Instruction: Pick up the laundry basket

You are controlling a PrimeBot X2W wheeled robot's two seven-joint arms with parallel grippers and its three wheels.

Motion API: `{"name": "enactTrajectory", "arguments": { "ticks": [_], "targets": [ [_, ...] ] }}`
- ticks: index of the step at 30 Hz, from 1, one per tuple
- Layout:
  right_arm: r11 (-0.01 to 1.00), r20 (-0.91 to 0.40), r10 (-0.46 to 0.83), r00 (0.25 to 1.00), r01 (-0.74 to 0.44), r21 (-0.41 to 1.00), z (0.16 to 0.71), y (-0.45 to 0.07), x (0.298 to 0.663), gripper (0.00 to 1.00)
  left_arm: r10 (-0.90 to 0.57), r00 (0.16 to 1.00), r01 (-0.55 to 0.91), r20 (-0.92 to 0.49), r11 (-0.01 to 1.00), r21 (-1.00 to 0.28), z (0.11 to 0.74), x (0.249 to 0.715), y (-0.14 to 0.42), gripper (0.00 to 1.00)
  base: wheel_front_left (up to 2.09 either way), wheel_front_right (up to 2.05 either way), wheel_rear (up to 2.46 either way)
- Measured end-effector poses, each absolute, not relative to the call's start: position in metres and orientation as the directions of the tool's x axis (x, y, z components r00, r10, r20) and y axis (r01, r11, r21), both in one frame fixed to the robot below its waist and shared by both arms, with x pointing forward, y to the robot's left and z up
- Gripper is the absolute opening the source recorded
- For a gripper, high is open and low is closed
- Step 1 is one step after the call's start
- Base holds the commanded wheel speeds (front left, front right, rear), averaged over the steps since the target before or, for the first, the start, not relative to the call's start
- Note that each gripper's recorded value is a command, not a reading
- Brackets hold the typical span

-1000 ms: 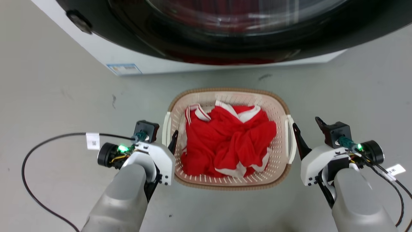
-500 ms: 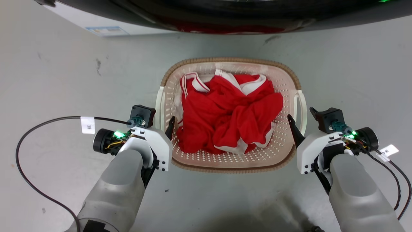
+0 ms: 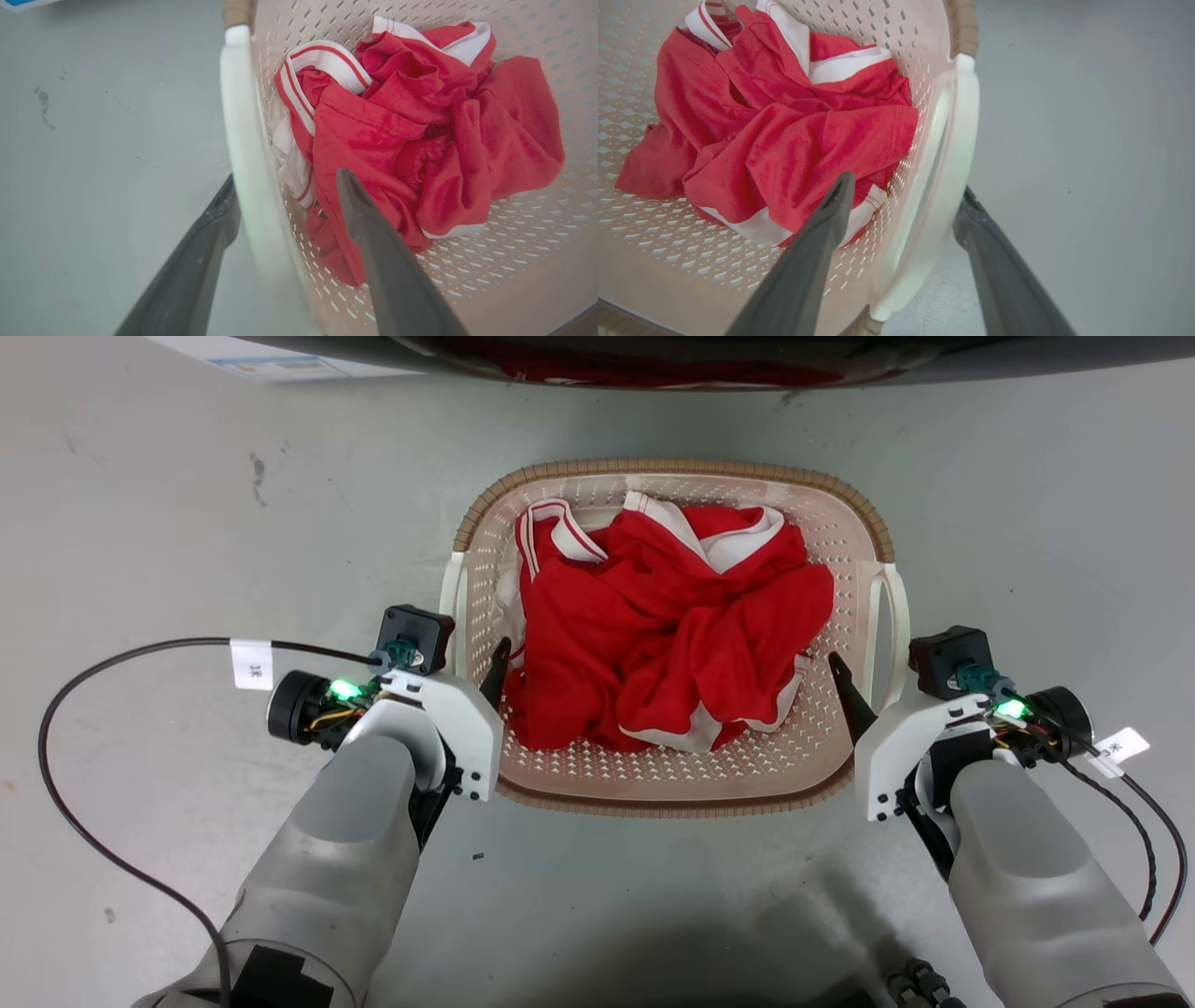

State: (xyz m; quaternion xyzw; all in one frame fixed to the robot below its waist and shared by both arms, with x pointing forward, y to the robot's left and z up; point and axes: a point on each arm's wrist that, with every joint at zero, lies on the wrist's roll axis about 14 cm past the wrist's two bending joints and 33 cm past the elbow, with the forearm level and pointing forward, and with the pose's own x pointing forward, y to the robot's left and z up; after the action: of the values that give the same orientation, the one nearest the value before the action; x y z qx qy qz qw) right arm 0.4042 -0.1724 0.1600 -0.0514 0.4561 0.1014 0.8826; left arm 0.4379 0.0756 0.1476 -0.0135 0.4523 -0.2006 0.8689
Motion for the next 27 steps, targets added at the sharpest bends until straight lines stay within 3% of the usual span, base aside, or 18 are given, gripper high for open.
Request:
{"name": "enactTrajectory", "arguments": {
  "ticks": [8, 9, 10, 11, 27],
  "targets": [
    [0.976, -0.833, 0.134, 0.537, -0.217, 0.018, 0.149, -0.171, 0.4, 1.0, -0.376, 0.502, 0.352, -0.779, 0.912, -0.213, 0.14, 0.441, 0.07, 1.0, 0.0, 0.0, 0.0],
    [0.976, -0.835, 0.135, 0.534, -0.216, 0.02, 0.148, -0.171, 0.399, 0.53, -0.377, 0.501, 0.354, -0.779, 0.911, -0.214, 0.139, 0.441, 0.07, 0.81, 0.0, 0.0, 0.0],
    [0.976, -0.836, 0.137, 0.531, -0.217, 0.022, 0.147, -0.171, 0.399, 0.05, -0.378, 0.499, 0.355, -0.78, 0.91, -0.214, 0.138, 0.44, 0.069, 0.0, 0.0, 0.0, 0.0],
    [0.976, -0.837, 0.138, 0.53, -0.216, 0.024, 0.147, -0.17, 0.399, 0.0, -0.38, 0.497, 0.357, -0.78, 0.909, -0.215, 0.137, 0.441, 0.069, 0.0, 0.0, 0.0, 0.0],
    [0.966, -0.83, 0.158, 0.536, -0.256, 0.019, 0.168, -0.166, 0.399, 0.0, -0.37, 0.51, 0.356, -0.777, 0.913, -0.201, 0.161, 0.435, 0.071, 0.0, 0.0, 0.0, 0.0]
  ]
}}
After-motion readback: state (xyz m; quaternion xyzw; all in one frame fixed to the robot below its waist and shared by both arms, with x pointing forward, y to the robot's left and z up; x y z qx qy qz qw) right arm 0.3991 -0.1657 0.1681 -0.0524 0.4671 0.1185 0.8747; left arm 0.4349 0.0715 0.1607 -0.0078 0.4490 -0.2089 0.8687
